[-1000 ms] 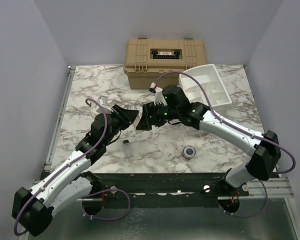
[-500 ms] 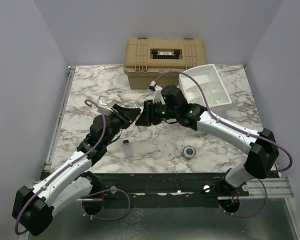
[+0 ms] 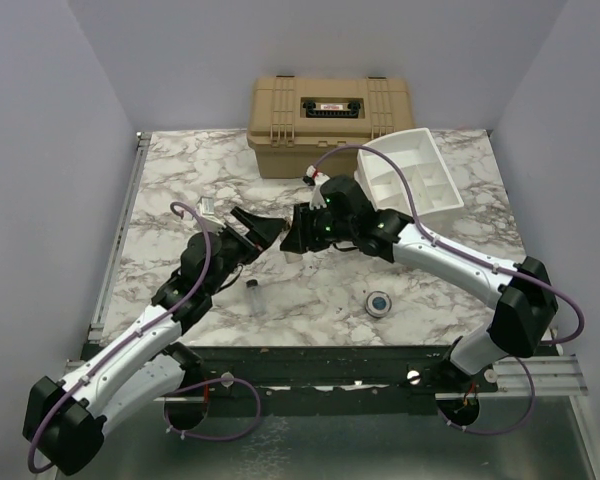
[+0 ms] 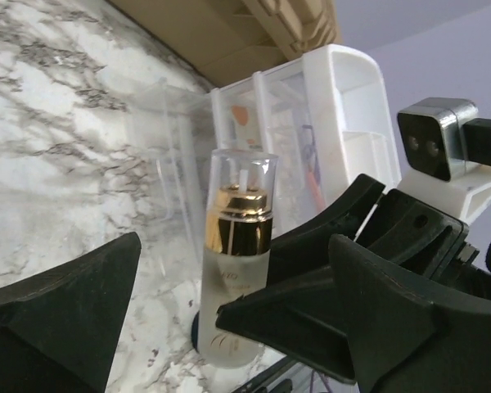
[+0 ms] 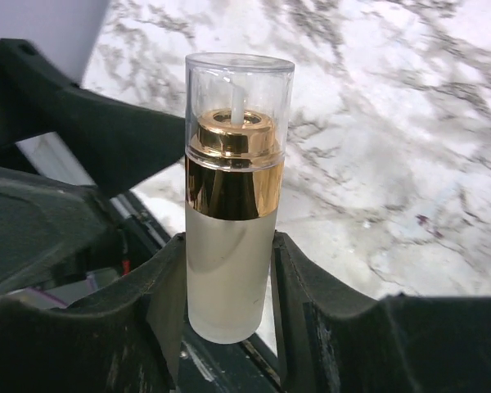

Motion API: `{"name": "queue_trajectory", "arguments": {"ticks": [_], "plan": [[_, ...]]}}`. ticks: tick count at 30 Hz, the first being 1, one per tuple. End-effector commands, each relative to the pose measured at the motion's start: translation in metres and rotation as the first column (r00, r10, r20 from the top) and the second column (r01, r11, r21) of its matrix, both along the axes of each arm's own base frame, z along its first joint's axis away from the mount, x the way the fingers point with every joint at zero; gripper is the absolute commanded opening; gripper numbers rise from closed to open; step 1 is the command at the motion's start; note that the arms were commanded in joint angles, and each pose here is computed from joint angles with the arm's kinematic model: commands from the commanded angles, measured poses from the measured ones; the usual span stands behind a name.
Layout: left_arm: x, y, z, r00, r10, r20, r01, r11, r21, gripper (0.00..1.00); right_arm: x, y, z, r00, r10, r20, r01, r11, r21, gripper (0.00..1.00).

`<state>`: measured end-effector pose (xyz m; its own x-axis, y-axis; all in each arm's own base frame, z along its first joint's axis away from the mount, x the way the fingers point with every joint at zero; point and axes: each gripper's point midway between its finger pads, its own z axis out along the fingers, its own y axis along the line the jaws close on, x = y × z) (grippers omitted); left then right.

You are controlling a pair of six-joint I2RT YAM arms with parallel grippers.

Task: Organize the makeup
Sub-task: Place the makeup in the drawer.

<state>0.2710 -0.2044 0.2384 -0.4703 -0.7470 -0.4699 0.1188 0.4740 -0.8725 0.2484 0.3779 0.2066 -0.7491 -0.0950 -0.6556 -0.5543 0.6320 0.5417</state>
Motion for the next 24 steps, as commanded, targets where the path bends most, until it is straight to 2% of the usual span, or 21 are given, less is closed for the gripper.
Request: {"name": "queue_trajectory", "arguments": {"ticks": [1,8,13,17,24], "plan": [[-0.003,0.023,-0.016,0.995,0.081,-0.054,-0.074,0.990,0.121,0.99,0.016,-0.025,-0.014,0.993,-0.092,0.071,0.102,0.983,-0.150,0.31],[-0.013,0.050,-0.061,0.976,0.175,-0.132,-0.141,0.962,0.235,0.99,0.048,-0.069,-0.041,0.964,-0.178,0.196,0.247,0.872,-0.423,0.31],[-0.018,0.055,-0.094,0.963,0.181,-0.199,-0.110,0.940,0.324,0.99,0.076,-0.102,-0.051,0.931,-0.223,0.288,0.352,0.749,-0.560,0.32],[-0.020,0.059,-0.107,0.961,0.187,-0.203,-0.101,0.924,0.370,0.99,0.095,-0.122,-0.060,0.922,-0.231,0.311,0.382,0.676,-0.630,0.32],[-0.027,0.067,-0.134,0.958,0.173,-0.226,-0.045,0.876,0.481,0.99,0.125,-0.146,-0.075,0.910,-0.251,0.329,0.413,0.609,-0.678,0.35]]}}
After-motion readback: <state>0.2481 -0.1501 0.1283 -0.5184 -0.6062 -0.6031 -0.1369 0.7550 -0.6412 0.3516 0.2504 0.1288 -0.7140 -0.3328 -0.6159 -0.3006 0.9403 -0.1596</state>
